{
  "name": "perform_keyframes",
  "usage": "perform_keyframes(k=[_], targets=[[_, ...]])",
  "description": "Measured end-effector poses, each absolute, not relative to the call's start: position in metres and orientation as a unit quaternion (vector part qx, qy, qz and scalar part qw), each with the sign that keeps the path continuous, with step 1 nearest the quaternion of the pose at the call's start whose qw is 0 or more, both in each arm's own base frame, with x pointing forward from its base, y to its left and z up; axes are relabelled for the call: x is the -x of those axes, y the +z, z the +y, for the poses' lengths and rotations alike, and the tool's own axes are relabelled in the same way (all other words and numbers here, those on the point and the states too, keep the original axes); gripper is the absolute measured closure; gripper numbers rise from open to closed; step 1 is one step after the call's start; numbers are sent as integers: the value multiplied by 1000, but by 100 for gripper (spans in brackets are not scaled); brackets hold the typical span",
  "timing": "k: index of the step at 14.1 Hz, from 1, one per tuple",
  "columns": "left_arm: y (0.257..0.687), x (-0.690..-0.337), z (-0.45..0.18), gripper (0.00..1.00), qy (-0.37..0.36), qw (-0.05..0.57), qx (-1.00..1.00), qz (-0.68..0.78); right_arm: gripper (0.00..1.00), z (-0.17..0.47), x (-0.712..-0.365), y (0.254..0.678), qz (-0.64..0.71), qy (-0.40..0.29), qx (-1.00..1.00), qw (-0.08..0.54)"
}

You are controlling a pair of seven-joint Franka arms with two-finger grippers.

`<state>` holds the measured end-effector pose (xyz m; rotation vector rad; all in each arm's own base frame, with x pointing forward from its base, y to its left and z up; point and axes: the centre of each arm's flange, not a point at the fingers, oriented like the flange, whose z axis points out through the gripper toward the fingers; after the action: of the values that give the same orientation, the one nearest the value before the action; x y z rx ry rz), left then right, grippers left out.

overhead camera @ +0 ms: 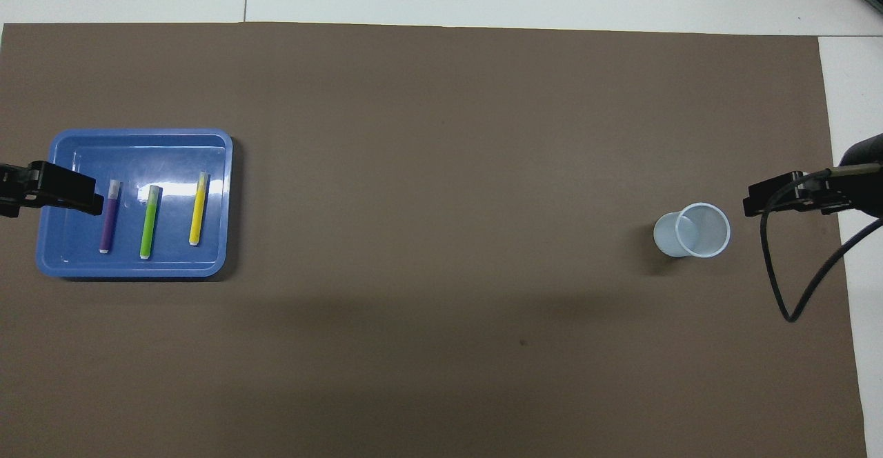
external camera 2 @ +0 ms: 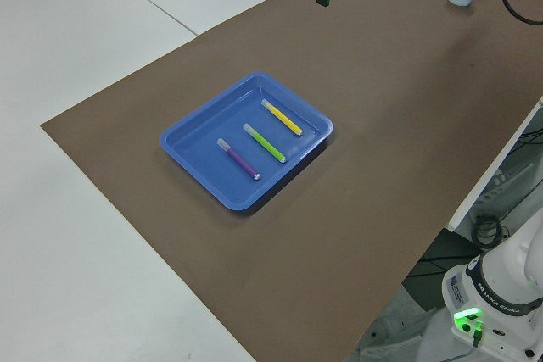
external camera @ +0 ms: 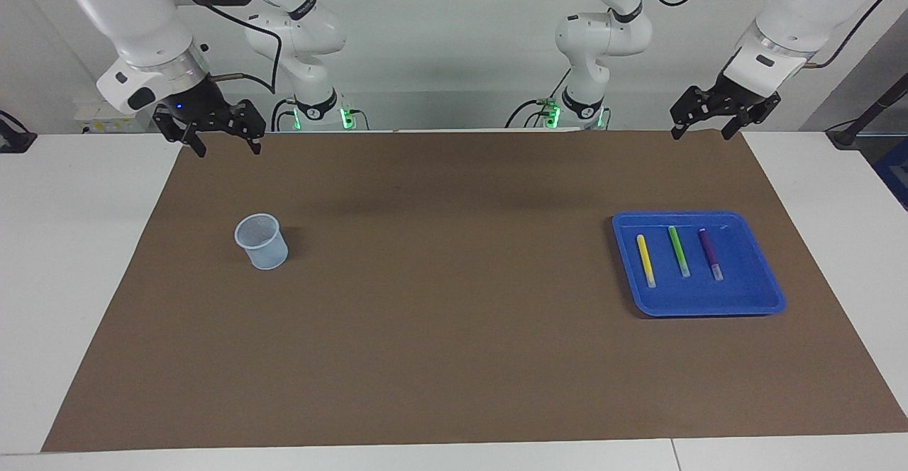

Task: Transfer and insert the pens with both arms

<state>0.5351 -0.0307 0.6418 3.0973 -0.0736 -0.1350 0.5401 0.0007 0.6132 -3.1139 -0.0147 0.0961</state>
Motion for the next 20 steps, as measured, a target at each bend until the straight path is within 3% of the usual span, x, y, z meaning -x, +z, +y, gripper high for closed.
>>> perform_keyframes(k=[20], targets=[[642, -536, -25, 0, -43, 21, -999, -18, 0, 0, -540, 613, -4, 31, 999, 13]])
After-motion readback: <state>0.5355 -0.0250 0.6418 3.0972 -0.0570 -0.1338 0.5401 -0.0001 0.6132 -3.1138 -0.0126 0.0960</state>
